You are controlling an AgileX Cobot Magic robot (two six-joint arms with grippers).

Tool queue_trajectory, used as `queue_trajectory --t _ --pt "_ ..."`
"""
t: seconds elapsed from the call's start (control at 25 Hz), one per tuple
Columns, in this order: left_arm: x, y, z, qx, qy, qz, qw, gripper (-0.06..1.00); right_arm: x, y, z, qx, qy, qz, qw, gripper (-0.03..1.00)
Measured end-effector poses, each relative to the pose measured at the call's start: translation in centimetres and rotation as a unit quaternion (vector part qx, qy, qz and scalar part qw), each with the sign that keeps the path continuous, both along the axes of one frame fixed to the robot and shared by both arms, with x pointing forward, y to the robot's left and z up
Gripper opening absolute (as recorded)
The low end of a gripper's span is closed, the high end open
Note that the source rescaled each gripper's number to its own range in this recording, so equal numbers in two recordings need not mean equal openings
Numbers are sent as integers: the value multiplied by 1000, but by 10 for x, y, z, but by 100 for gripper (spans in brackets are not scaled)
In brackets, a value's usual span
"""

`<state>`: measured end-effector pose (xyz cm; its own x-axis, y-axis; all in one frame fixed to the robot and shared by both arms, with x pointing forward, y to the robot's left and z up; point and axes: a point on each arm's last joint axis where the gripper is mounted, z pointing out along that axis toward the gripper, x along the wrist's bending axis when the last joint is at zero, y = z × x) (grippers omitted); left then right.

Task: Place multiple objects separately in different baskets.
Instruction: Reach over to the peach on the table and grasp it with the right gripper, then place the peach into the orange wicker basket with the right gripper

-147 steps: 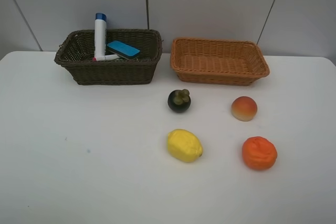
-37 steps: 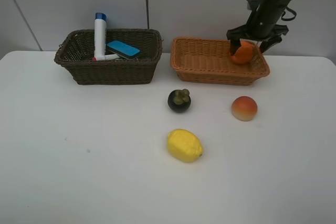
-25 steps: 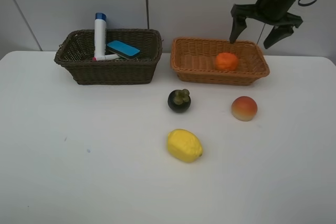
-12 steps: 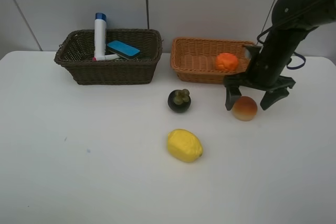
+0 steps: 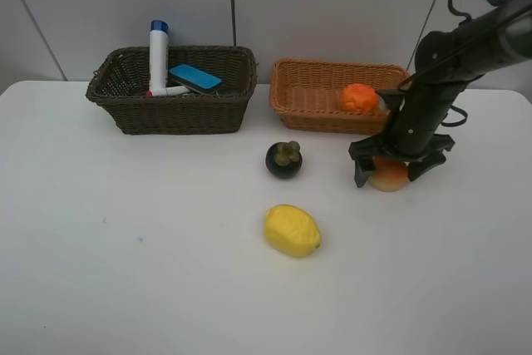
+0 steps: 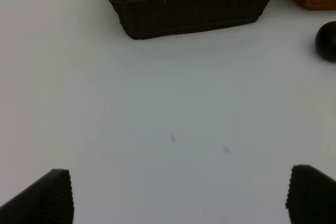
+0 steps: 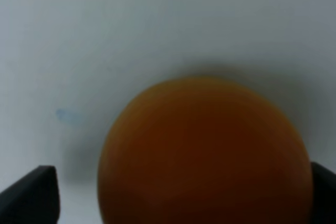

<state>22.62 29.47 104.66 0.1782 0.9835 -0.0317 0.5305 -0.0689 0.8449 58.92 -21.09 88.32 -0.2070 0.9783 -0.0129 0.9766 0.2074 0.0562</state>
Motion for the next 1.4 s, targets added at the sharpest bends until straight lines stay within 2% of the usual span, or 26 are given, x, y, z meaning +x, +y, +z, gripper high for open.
queue_trajectory --t 0.2,0.24,0.28,0.32,0.4,0.44,0.6,0.72,0.88,1.04,1.16,1.4 --pt "0 0 0 0 0 0 1000 100 1 -1 -7 -6 1 7 1000 100" --pt "0 0 0 0 0 0 1000 100 1 -1 -7 -7 1 8 1000 97" --pt "0 0 0 0 0 0 1000 100 1 -1 -7 -8 1 9 1000 88" --pt "0 0 0 0 0 0 1000 100 1 -1 -8 -10 0 11 1000 72" --pt "0 0 0 0 0 0 1000 100 1 -2 -8 -13 1 14 1000 25" --pt "0 0 0 0 0 0 1000 100 1 -2 -8 -15 2 16 1000 7" --pt "0 0 0 0 0 0 1000 100 0 -3 -4 -20 11 18 1000 7" --pt "0 0 0 0 0 0 1000 100 3 -3 21 -23 6 17 1000 7" --pt "0 0 0 0 0 0 1000 100 23 1 85 -10 -85 19 996 7" --pt "0 0 0 0 0 0 1000 100 51 3 122 -14 -160 26 987 7" --pt "0 0 0 0 0 0 1000 100 76 0 125 -19 -185 19 982 7" --pt "0 0 0 0 0 0 1000 100 112 -19 94 -33 -179 6 983 8"
